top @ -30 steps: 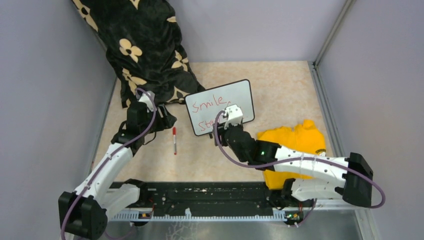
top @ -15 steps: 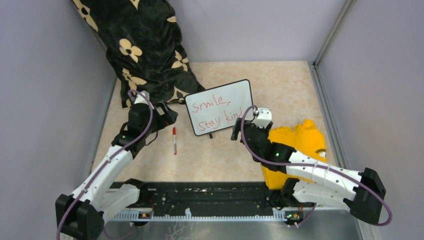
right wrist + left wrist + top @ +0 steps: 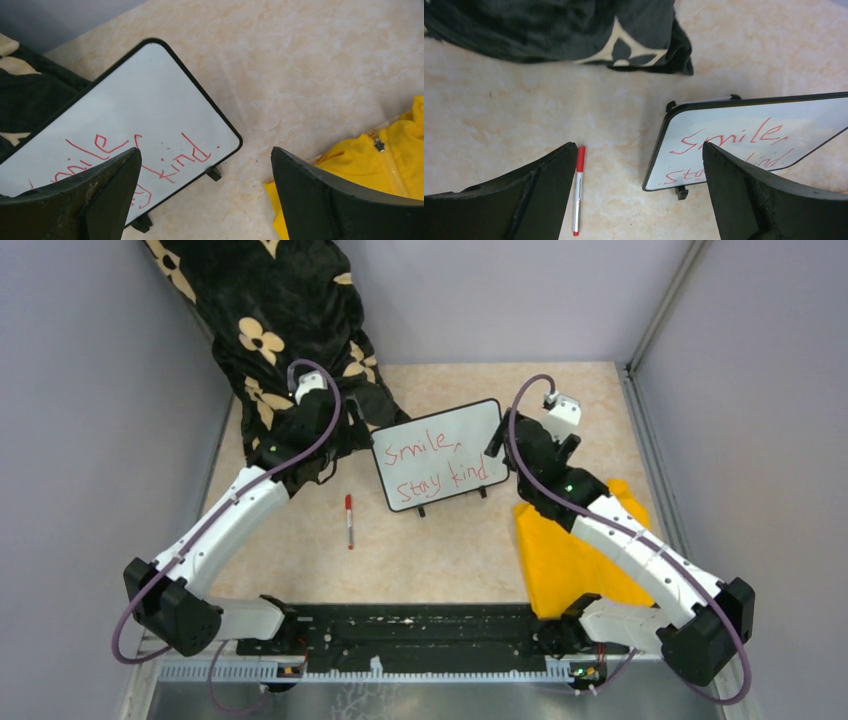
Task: Write a sentence on the whiteboard
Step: Reset both arms
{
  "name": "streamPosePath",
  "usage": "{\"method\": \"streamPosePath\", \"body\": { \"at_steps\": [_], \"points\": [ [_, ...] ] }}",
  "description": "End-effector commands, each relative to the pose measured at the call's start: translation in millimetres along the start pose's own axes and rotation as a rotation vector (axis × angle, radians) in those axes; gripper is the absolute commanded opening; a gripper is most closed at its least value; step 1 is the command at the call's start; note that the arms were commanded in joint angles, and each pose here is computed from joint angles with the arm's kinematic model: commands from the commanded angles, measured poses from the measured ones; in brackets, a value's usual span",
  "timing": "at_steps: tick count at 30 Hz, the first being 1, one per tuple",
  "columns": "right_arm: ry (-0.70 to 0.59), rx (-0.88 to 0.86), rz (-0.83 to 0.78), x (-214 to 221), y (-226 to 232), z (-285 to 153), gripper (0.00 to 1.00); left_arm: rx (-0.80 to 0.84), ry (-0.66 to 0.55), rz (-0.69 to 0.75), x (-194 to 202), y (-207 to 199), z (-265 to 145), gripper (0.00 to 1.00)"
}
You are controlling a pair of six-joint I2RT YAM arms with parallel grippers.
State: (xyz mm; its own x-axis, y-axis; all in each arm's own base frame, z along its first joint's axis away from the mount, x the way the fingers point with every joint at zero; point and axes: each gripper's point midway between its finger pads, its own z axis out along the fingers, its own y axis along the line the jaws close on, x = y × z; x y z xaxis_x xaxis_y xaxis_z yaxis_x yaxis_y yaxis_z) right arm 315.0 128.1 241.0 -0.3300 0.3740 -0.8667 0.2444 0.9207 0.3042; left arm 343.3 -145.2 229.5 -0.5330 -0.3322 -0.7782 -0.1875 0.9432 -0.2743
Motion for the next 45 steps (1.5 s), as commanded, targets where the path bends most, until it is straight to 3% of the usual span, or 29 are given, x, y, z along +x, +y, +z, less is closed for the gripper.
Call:
{"method": "streamPosePath", "body": {
  "at_steps": [1, 6, 10, 16, 23, 27, 35, 45],
  "points": [
    [-0.129, 0.010, -0.016, -61.8, 9.2, -12.5, 0.99, 0.024, -0.110, 0.141, -39.6, -6.5, -14.2, 0.99],
    [-0.308, -0.040, 0.005, -134.2, 19.1, -42.9, 0.98, 0.220, -0.298, 0.161, -95.4, -50.1, -38.4, 0.99],
    [-0.457, -0.055, 0.017, -185.9, 22.2, -76.6, 0.96, 0.273, -0.416, 0.190, -134.0, -70.6, -52.2, 0.99],
    [-0.647, 0.028, -0.117, -198.1, 28.0, -119.0, 0.98, 0.344, -0.546, 0.247, -145.6, -77.0, -65.7, 0.99],
    [-0.591, -0.230, -0.244, -130.6, 39.1, -102.4, 0.99, 0.483, -0.566, 0.306, -105.0, -95.9, -91.3, 0.99],
    [-0.570, -0.231, -0.277, -100.9, 27.8, -90.2, 0.99, 0.505, -0.584, 0.350, -89.7, -103.7, -102.8, 0.99],
    [-0.588, -0.289, -0.162, -105.8, 25.8, -93.5, 0.98, 0.531, -0.583, 0.347, -84.1, -109.0, -105.8, 0.99],
    [-0.346, -0.263, -0.025, -95.0, 23.6, -55.0, 0.99, 0.536, -0.611, 0.333, -83.2, -104.0, -110.8, 0.99]
  ]
}}
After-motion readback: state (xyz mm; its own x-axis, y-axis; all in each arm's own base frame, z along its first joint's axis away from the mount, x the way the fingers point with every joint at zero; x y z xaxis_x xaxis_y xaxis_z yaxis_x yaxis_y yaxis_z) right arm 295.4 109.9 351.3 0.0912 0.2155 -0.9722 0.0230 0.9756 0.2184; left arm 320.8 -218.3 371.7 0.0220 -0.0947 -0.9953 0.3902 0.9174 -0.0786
